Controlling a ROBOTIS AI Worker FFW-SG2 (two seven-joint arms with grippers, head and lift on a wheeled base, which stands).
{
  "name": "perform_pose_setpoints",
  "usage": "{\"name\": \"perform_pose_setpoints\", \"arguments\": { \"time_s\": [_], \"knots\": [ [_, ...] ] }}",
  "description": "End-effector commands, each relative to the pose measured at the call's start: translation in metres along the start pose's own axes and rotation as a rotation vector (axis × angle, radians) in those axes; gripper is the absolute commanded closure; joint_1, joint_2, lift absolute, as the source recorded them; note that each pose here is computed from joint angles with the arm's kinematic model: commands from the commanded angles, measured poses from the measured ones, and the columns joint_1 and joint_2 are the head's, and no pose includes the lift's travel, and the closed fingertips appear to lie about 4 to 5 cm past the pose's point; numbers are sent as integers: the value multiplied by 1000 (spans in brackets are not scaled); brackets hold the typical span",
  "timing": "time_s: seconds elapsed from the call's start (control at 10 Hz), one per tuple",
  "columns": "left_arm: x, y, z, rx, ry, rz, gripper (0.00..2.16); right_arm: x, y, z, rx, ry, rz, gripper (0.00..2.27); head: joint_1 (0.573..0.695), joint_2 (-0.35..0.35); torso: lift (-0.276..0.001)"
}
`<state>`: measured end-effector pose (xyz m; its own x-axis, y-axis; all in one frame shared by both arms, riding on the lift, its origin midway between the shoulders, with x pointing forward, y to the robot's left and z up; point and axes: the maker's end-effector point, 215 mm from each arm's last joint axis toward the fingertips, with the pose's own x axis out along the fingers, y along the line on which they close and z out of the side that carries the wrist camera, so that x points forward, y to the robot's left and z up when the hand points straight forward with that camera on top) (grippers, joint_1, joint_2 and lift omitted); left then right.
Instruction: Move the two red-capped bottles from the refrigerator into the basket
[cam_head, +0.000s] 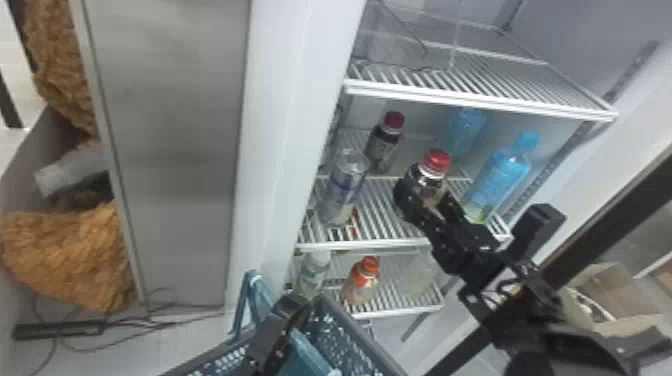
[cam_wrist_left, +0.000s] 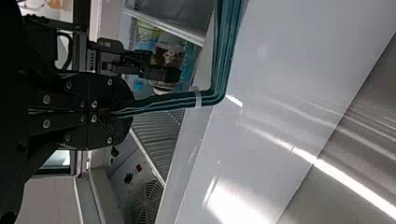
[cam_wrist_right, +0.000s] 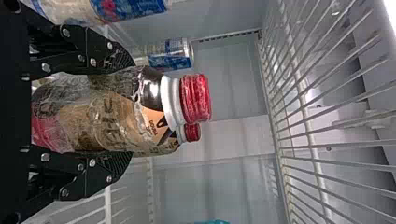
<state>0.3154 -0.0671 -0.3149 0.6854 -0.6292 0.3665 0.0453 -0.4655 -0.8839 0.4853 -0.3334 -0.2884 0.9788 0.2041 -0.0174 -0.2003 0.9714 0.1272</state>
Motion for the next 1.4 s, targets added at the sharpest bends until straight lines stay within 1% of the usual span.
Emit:
{"name": "perform_pose_setpoints", "arguments": {
  "time_s": [0.0, 0.2, 0.4, 0.5, 0.7, 0.9, 1.0, 1.1, 1.3],
  "knots": [
    [1, 0, -1, -2, 0, -2, 1204, -21, 1, -1, -3, 29, -10, 1276, 695, -350, 0],
    [1, 0, -1, -1, 1, -1, 1204, -43, 23, 2, 3, 67, 23, 1276, 695, -350, 0],
    [1, 0, 0, -1, -2, -2, 1204, -65, 52, -8, 54, 123, 79, 1276, 695, -350, 0],
    [1, 0, 0, -1, -2, -2, 1204, -72, 60, -15, 69, 152, 95, 1276, 695, -350, 0],
    [1, 0, -2, -4, 2, -2, 1204, -86, 73, -39, 137, 220, 130, 1276, 695, -350, 0],
    [1, 0, -2, -4, 2, -2, 1204, -93, 93, -58, 198, 283, 182, 1276, 695, -350, 0],
    [1, 0, -2, -4, 2, 0, 1204, -92, 107, -61, 236, 291, 216, 1276, 695, -350, 0],
    [1, 0, -2, -5, 4, 0, 1204, -93, 125, -67, 286, 315, 265, 1276, 695, -350, 0],
    [1, 1, -3, -6, 6, 3, 1204, -96, 159, -75, 345, 362, 360, 1276, 695, -350, 0]
  ]
}}
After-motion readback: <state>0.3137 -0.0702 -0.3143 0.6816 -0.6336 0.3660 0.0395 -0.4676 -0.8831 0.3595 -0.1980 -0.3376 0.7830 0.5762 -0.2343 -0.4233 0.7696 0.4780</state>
